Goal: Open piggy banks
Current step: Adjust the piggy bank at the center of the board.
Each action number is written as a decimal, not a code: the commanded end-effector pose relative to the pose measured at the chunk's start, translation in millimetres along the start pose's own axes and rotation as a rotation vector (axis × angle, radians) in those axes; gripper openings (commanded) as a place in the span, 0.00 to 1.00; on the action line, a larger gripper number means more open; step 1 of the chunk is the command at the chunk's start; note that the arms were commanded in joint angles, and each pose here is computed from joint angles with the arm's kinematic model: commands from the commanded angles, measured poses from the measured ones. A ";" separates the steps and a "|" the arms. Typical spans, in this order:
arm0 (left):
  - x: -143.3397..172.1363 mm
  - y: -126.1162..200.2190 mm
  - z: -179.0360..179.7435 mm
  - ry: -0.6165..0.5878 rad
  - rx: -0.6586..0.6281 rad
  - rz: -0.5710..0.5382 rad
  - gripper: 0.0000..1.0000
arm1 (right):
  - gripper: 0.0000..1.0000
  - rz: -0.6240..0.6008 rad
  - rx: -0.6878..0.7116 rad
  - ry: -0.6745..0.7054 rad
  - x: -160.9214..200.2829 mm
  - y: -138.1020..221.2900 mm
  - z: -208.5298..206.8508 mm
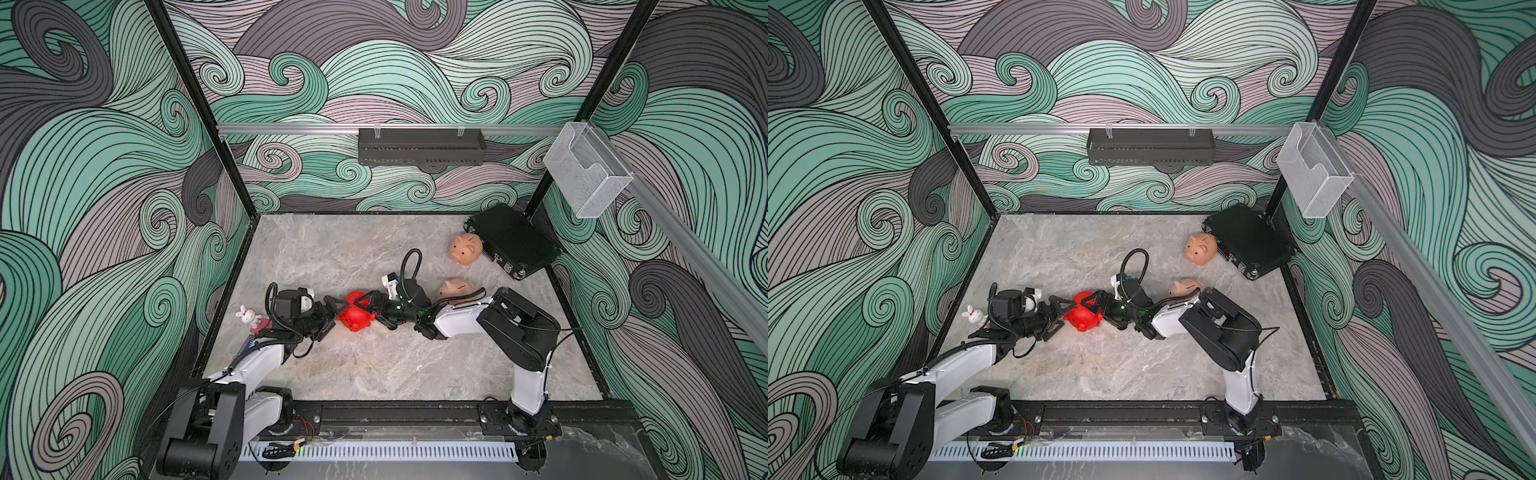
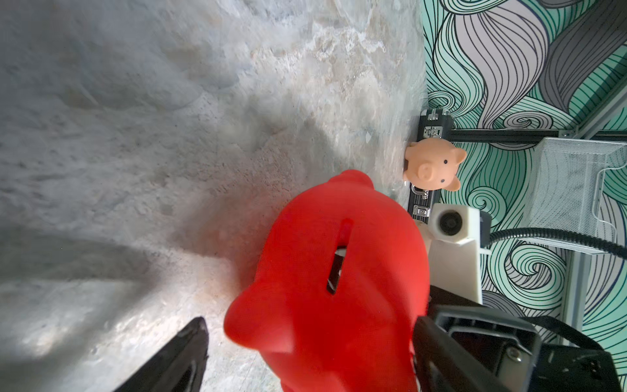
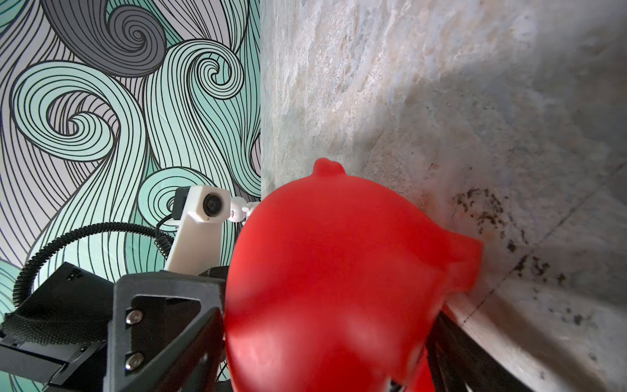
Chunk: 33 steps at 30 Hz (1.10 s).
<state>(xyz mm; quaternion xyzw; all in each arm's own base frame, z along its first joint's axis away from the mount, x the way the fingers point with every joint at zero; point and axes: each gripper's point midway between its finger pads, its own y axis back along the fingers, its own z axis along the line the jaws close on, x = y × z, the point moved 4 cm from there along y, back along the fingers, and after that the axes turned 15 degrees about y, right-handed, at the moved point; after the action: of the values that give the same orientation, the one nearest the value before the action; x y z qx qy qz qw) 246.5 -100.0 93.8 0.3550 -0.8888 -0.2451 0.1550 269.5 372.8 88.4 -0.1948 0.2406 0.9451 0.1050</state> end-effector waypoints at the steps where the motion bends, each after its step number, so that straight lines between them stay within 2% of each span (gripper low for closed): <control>1: -2.0 -1.6 -4.1 0.005 0.033 0.008 0.92 | 0.89 0.075 0.234 -0.109 30.9 4.7 -64.2; 17: -9.6 -8.3 -7.3 -0.006 0.073 0.023 0.90 | 0.89 0.088 0.235 -0.137 34.0 2.5 -71.5; 33: -1.9 -9.5 -3.3 -0.020 0.115 0.065 0.90 | 0.88 0.094 0.232 -0.181 37.6 0.0 -76.2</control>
<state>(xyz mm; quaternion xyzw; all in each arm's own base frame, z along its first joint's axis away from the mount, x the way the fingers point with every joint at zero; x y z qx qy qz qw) 253.9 -103.7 90.0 0.3411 -0.9065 -0.2027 0.1445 278.6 370.1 85.3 -0.1678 0.2263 0.9512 0.1261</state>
